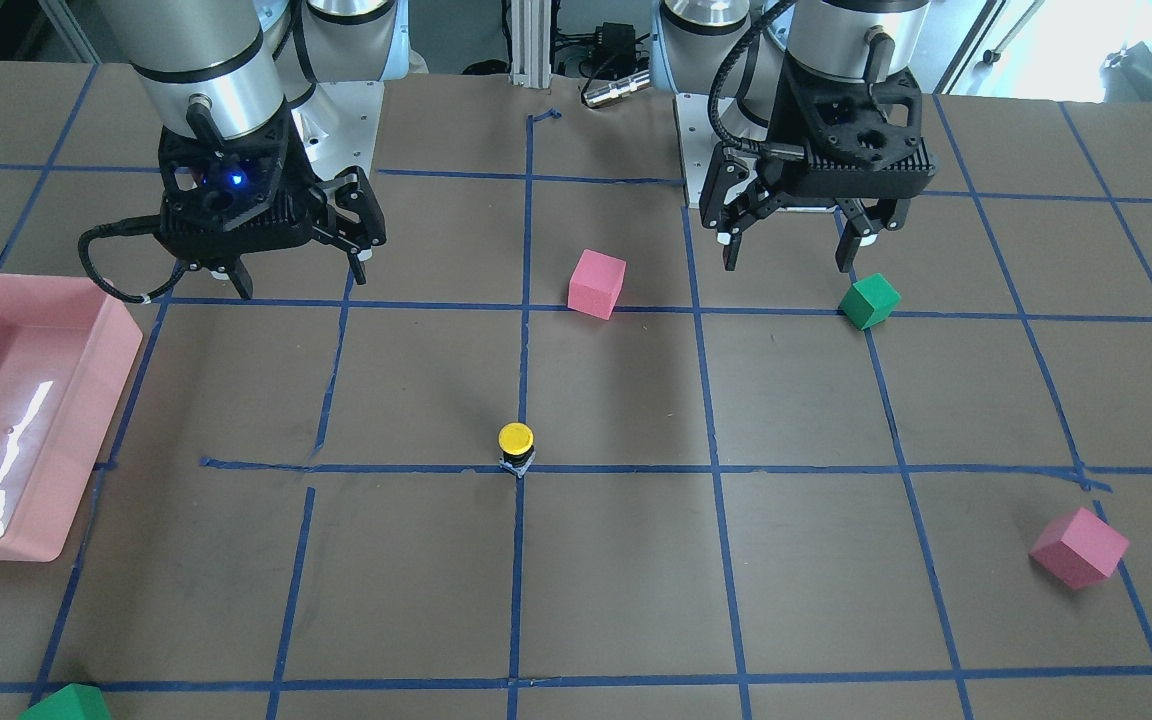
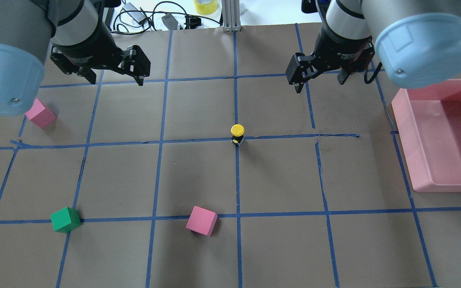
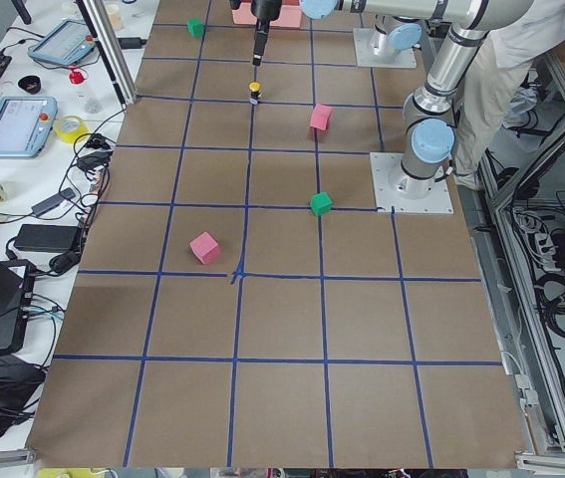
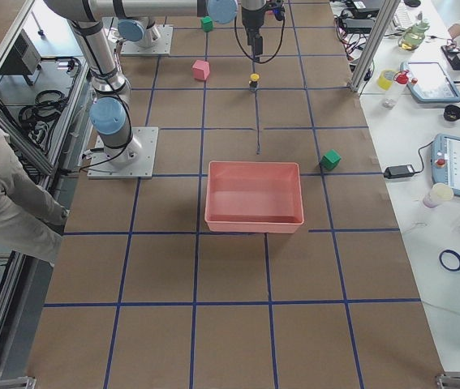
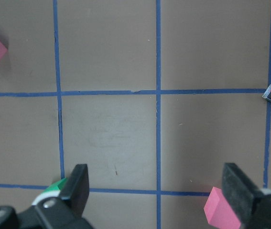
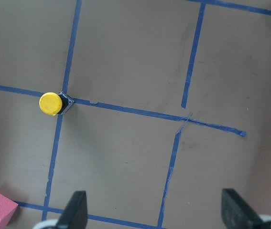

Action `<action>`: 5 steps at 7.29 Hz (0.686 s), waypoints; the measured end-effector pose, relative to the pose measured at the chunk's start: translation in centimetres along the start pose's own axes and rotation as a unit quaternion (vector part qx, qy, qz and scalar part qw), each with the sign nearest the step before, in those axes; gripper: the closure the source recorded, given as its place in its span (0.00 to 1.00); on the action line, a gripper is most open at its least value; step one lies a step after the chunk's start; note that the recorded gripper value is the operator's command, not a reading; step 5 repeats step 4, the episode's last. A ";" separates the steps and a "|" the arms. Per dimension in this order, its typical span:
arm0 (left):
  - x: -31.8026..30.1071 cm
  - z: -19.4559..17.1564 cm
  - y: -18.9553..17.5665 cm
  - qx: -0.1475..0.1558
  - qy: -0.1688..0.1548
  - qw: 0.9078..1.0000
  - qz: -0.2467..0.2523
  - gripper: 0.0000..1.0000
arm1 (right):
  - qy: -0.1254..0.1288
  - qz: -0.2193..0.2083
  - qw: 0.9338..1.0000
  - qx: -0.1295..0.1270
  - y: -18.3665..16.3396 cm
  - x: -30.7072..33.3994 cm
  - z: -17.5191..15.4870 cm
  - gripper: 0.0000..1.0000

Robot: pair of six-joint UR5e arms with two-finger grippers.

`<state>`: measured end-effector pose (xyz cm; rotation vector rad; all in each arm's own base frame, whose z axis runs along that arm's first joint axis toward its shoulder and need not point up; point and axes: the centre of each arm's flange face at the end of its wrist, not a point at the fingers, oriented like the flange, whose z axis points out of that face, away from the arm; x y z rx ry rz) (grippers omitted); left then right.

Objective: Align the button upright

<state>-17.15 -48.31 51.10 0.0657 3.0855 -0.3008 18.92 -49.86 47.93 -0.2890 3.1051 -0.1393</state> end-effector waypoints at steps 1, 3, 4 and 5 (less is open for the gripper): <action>0.2 0.7 0.0 -0.004 0.012 1.000 0.000 0.00 | 0.000 0.000 1.000 0.000 0.0 0.0 0.0 0.00; 0.4 2.0 0.2 -0.013 0.019 1.000 0.000 0.00 | 0.000 0.000 1.000 0.000 0.0 0.0 0.0 0.00; 0.5 2.1 0.3 -0.015 0.021 1.000 -0.001 0.00 | -0.001 0.000 1.000 0.000 0.0 -0.1 0.0 0.00; 0.5 2.1 0.3 -0.015 0.021 1.000 -0.001 0.00 | -0.001 0.000 1.000 0.000 0.0 -0.1 0.0 0.00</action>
